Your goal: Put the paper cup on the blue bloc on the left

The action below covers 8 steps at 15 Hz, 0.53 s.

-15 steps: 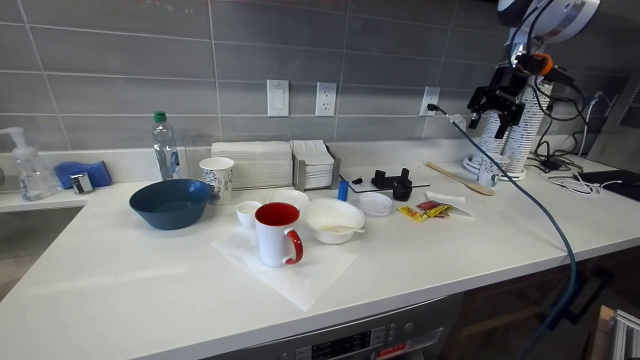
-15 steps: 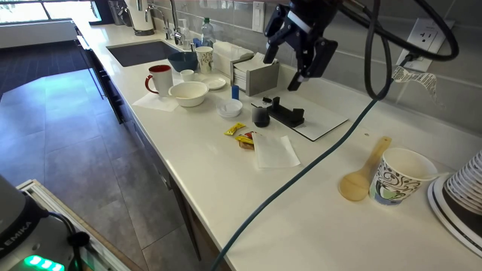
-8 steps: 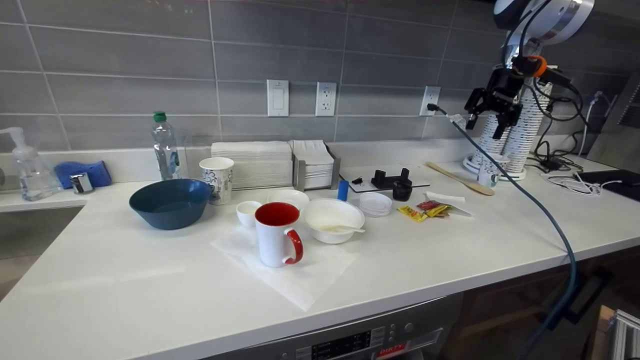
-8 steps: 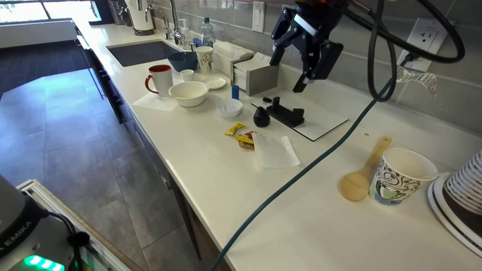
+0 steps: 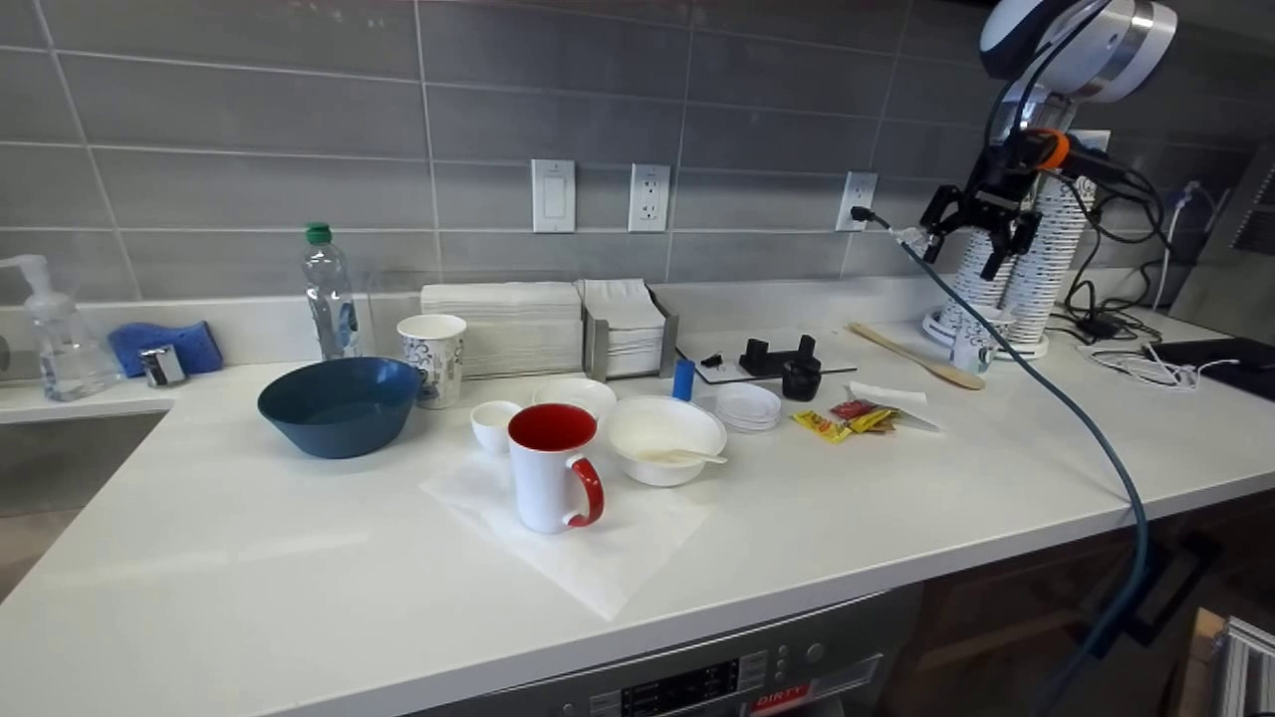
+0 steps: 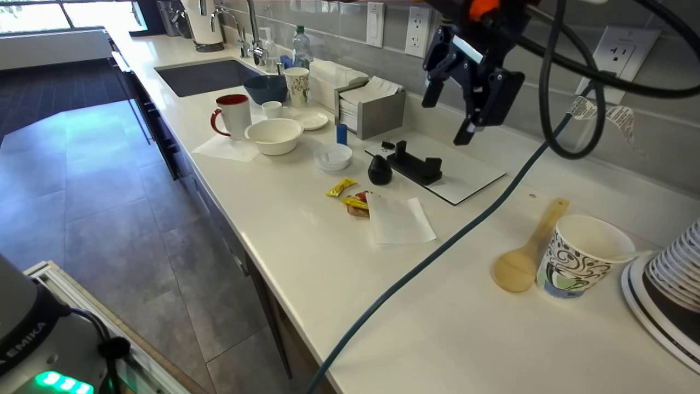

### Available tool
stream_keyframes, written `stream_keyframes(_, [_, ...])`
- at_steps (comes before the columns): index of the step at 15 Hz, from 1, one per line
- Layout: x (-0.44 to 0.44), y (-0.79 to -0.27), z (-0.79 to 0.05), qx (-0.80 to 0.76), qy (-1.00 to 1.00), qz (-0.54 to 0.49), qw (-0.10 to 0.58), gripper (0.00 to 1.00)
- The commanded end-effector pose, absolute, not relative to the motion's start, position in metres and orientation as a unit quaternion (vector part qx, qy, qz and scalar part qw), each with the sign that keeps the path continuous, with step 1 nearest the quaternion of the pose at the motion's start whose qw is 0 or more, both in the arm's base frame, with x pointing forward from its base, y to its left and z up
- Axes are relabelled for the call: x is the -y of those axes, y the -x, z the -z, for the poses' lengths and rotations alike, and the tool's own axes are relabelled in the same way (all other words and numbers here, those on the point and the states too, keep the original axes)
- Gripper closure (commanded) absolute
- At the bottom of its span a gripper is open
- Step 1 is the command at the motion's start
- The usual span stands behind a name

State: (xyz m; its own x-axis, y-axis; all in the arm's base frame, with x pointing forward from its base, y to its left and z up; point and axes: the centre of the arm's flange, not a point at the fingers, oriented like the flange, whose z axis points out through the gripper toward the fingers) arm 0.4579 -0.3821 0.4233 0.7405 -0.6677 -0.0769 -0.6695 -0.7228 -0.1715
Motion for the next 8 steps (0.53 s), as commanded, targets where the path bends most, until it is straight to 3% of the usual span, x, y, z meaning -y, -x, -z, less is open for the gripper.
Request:
stream_keyframes(1, [0.407, -0.455, -0.412, -0.412, 0.909, 0.01, 0.061, 0.0])
stream_keyframes(8, [0.468, -0.431, -0.4, -0.473, 0.88, -0.002, 0.046, 0.0])
